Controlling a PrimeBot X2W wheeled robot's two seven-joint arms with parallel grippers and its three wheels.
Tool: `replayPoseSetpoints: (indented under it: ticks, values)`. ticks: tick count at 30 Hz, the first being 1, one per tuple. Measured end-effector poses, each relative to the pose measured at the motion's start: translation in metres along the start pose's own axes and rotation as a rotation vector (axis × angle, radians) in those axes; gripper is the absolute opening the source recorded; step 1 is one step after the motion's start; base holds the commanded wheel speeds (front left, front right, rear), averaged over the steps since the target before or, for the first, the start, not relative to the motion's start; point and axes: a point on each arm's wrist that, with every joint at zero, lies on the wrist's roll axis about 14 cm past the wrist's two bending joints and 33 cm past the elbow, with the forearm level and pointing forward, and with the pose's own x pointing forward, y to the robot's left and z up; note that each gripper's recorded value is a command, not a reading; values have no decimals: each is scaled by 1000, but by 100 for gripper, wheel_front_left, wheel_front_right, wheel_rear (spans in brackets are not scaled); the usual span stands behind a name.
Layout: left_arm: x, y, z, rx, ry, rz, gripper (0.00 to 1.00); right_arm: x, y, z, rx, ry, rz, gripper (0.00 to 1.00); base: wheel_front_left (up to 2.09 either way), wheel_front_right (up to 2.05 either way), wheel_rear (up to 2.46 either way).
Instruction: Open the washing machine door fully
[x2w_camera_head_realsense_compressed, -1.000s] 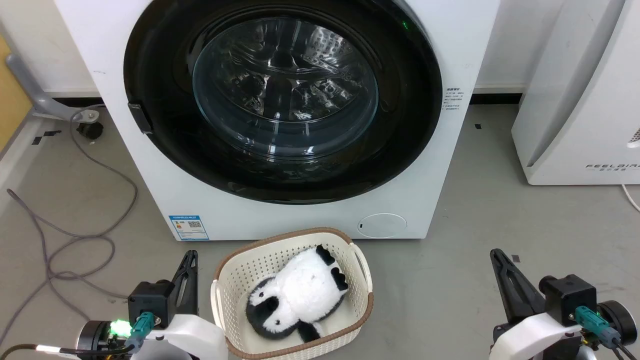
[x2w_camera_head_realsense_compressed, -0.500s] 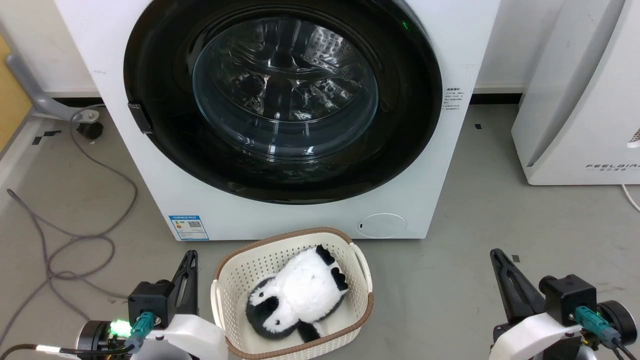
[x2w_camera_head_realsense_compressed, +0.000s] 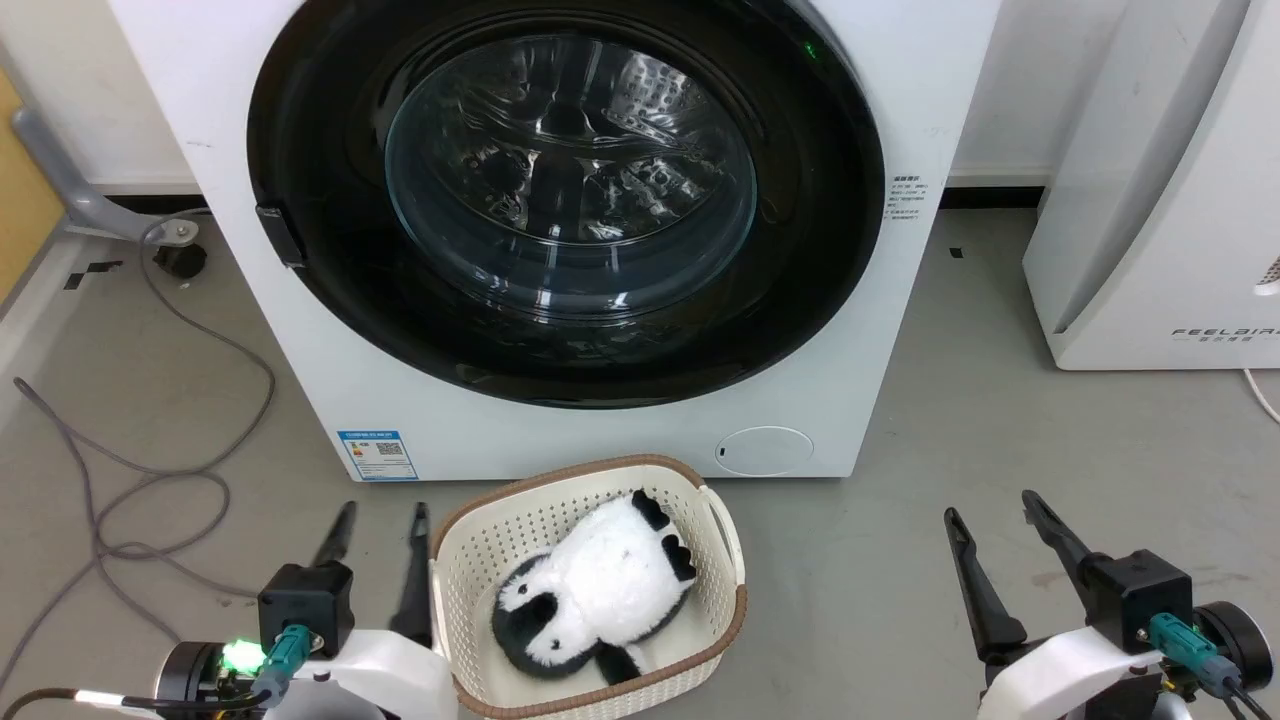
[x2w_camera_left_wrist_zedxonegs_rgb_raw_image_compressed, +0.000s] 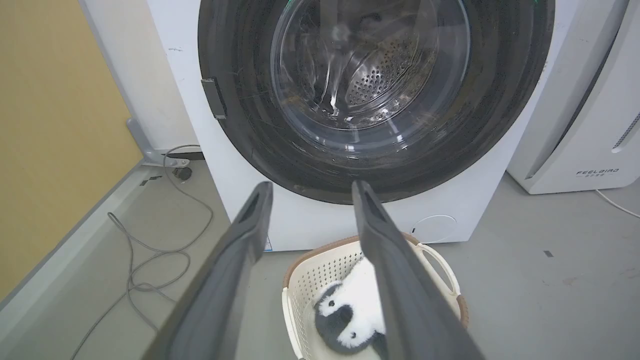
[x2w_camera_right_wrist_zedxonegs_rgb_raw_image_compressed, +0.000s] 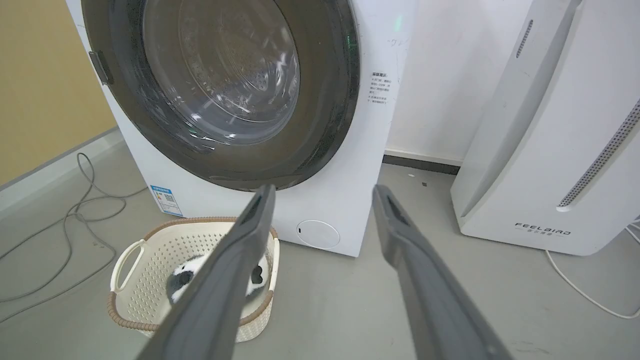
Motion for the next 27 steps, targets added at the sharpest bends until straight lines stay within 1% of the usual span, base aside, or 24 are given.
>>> replayPoseSetpoints:
  ticks: [19, 27]
  values:
    - [-1, -6, 3, -8, -30, -10, 100, 0, 6, 6, 29, -42, 16, 100, 0, 0, 0]
    - [-1, -8, 3, -11, -42, -13, 100, 1, 5, 11, 72, -70, 22, 100, 0, 0, 0]
